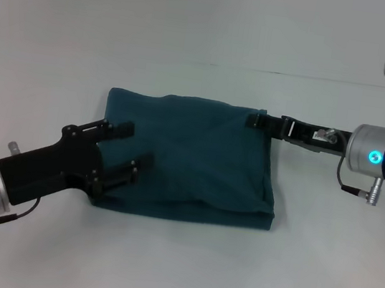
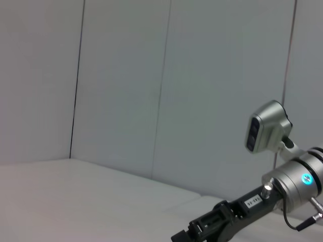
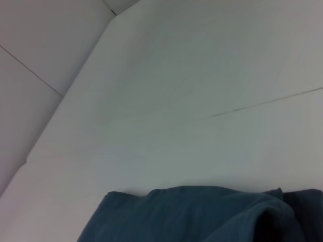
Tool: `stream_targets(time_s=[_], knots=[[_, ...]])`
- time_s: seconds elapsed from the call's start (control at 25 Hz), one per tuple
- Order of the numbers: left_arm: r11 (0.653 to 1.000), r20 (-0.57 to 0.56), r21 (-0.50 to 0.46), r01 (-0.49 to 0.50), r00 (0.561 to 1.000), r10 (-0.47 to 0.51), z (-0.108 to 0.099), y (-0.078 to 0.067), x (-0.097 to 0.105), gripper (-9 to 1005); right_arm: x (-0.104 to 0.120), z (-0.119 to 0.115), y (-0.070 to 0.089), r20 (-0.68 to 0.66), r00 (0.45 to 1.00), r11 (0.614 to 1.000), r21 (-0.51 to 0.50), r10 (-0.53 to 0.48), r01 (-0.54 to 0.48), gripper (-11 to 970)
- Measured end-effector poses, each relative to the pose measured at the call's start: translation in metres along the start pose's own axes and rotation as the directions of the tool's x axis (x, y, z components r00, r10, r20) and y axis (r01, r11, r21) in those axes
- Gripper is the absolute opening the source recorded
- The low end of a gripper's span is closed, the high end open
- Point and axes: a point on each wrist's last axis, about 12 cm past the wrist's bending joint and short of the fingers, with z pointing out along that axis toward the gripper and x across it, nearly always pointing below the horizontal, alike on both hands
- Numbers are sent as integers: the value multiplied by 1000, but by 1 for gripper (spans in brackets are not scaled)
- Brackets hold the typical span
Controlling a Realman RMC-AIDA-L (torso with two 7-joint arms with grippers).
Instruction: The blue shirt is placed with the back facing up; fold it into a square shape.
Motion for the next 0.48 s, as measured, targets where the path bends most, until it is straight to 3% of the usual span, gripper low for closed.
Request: stream_targets(time_s=[0.48], knots=[[1000,-18,2,-4,1000,4,0,0,1,647,3,11,4,62,997,999,-5,40,-39,795]])
